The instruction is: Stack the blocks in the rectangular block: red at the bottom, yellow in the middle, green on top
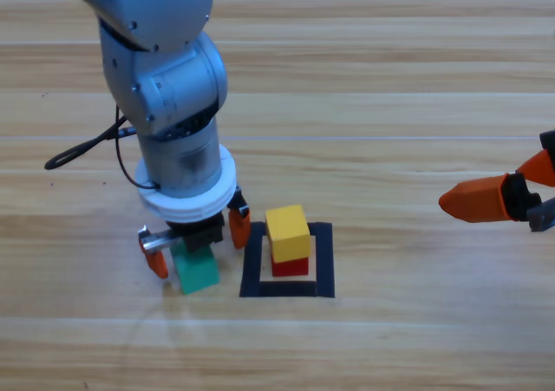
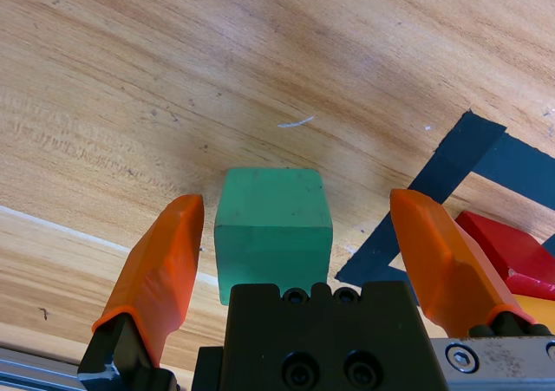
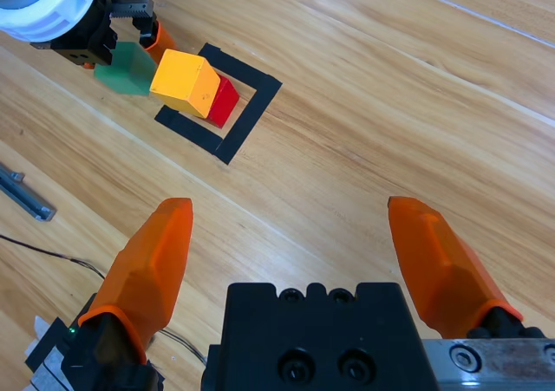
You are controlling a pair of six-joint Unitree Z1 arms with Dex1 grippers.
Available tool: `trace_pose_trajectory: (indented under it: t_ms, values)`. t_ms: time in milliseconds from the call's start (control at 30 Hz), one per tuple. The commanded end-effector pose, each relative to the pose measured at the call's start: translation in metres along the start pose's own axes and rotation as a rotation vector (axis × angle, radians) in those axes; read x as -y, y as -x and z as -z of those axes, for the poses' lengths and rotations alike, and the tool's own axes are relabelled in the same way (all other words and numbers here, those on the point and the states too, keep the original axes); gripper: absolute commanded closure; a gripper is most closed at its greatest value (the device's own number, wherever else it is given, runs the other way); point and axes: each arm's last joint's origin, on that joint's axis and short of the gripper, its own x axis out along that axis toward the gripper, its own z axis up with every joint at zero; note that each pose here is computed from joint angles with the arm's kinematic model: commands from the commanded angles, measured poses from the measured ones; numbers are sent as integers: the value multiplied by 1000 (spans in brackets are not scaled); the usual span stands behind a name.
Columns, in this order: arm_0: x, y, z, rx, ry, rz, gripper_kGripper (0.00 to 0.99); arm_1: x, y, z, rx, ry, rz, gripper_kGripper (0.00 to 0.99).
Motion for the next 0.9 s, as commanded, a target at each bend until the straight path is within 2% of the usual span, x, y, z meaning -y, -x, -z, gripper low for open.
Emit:
trace_pose_trajectory:
  t_ms: [33,267,400,467,633,700,833,900]
  values:
    - [-3,-23,-4,-27,8,-48,71,10,-14,7,-36,-7,58,0]
    - [-11,-24,-1,-39,8,-48,88,10,-16,7,-43,-5,60,0]
    - [-16,-22,0,-40,9,-46,143,10,-16,7,-45,-1,61,0]
    - [-20,-19,1,-40,8,-44,205,10,-17,7,-46,0,61,0]
    - [-27,-14,2,-39,-24,-38,468,10,-18,8,-52,3,64,0]
    - [-30,-7,1,-30,-48,-34,637,10,-19,8,-55,3,65,0]
    - [-28,20,-7,12,-149,3,912,10,-21,8,-61,7,67,0]
    - [-26,40,-14,40,-208,28,973,9,-22,8,-62,7,67,0]
